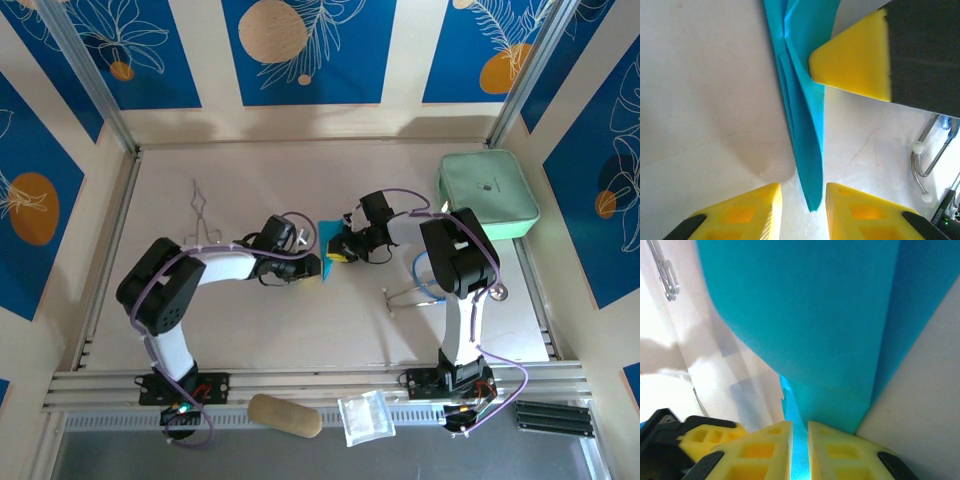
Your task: Fold a paper plane with a square sheet of paper (pick it up from the middle)
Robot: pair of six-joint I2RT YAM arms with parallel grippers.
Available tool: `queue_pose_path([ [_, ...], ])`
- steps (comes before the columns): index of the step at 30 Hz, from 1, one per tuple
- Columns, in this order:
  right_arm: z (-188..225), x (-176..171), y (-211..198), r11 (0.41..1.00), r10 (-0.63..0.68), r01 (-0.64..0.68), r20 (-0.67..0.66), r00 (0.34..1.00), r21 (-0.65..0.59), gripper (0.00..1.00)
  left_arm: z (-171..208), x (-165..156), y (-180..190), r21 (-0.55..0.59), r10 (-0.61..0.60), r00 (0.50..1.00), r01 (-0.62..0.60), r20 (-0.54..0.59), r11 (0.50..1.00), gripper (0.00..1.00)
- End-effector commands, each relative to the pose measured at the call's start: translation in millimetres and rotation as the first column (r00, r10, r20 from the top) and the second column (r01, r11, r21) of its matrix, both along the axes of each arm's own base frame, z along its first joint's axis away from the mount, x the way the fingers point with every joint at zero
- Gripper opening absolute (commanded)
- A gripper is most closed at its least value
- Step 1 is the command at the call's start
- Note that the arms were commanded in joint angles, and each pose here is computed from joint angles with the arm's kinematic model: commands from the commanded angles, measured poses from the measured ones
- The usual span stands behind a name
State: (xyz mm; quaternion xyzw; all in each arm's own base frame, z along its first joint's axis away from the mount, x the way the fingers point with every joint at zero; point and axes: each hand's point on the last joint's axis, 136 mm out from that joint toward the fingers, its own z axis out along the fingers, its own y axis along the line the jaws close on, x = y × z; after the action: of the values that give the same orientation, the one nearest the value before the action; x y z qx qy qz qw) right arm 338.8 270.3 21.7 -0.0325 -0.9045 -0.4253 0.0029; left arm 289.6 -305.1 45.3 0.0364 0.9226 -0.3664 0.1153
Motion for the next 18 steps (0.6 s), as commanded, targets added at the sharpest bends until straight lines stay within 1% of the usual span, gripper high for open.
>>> queue_pose_path([
  [1,-18.1,-4.5,-2.1,0.999,0.008,-0.009,-0.029,1.0,-0.051,0.18,15.5,-2.2,2.8,0.017,0.029,0.999,-0.029,0.028,0.999,0.3],
  [3,-18.9,-4.9,-2.1,0.999,0.008,-0.01,-0.032,0.999,-0.052,0.18,23.0,-2.4,-7.4,-0.018,0.025,0.999,-0.025,0.042,1.0,0.29],
  [5,-19.0,-4.9,-1.5,0.999,0.01,-0.011,-0.034,0.999,-0.051,0.18,26.7,-1.9,-19.6,-0.059,0.021,0.999,-0.018,0.046,0.998,0.25],
  [8,-20.4,-5.2,-0.9,0.999,0.01,-0.012,-0.039,0.999,-0.052,0.18,26.1,1.0,-33.0,-0.097,0.01,0.999,-0.006,0.038,0.995,0.22],
  [12,-20.1,-5.4,-1.0,0.998,0.012,-0.014,-0.04,0.999,-0.053,0.18,17.5,2.3,-43.1,-0.087,-0.011,1.0,0.013,0.019,0.996,0.18],
  [18,-19.5,-5.4,-1.6,0.998,0.012,-0.014,-0.039,0.999,-0.056,0.18,1.0,2.6,-39.9,-0.035,-0.012,1.0,0.012,-0.003,0.999,0.16],
])
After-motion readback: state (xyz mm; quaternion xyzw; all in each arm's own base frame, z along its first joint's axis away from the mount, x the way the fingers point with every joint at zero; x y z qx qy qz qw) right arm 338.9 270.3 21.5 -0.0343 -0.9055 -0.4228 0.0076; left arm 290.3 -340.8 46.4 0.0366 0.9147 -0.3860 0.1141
